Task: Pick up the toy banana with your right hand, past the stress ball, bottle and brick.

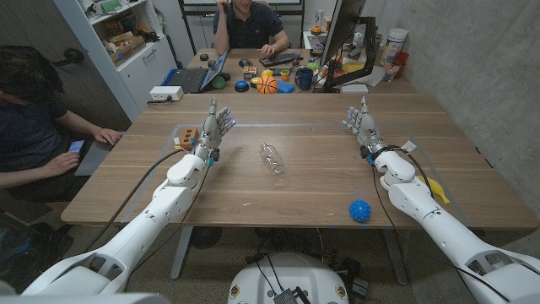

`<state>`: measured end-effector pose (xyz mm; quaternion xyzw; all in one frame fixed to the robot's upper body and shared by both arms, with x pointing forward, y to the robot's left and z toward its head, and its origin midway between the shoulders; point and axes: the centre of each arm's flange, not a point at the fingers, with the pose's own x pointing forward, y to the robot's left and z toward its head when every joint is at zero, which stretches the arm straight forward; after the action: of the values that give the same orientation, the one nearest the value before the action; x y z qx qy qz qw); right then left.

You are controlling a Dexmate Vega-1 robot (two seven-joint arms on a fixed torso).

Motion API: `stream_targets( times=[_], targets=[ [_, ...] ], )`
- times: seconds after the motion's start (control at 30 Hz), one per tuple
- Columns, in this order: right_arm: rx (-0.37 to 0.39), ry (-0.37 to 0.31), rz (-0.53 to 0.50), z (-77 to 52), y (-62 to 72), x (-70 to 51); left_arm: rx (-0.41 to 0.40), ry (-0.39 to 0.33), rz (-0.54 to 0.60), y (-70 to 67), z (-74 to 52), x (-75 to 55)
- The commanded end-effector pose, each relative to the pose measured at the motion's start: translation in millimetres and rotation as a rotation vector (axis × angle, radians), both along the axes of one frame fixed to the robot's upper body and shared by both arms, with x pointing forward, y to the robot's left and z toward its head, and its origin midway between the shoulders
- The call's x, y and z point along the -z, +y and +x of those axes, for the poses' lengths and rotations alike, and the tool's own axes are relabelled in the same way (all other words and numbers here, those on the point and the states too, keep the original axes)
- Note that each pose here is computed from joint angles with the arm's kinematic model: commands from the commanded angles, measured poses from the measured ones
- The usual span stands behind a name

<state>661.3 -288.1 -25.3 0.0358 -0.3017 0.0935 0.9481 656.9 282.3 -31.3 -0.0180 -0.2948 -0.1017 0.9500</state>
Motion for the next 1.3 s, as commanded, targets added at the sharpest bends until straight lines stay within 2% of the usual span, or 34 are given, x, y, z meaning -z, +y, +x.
stream_targets(
  times=[0.03,0.47,0.97,1.3],
  targets=[
    [-0.006,-0.002,-0.012,7.5,8.6,2.3,0.0,0.001,-0.027,-4.5,5.1,5.3],
    [0.005,-0.006,-0.016,2.6,1.8,2.4,-0.005,0.008,-0.022,-5.0,7.3,3.9],
    [0.019,0.009,-0.055,-15.9,-19.1,0.3,0.01,0.016,-0.027,-9.0,11.5,9.3],
    [0.033,-0.016,-0.12,-31.6,-26.8,-10.5,0.009,0.022,-0.024,-10.2,13.4,9.0]
  ],
)
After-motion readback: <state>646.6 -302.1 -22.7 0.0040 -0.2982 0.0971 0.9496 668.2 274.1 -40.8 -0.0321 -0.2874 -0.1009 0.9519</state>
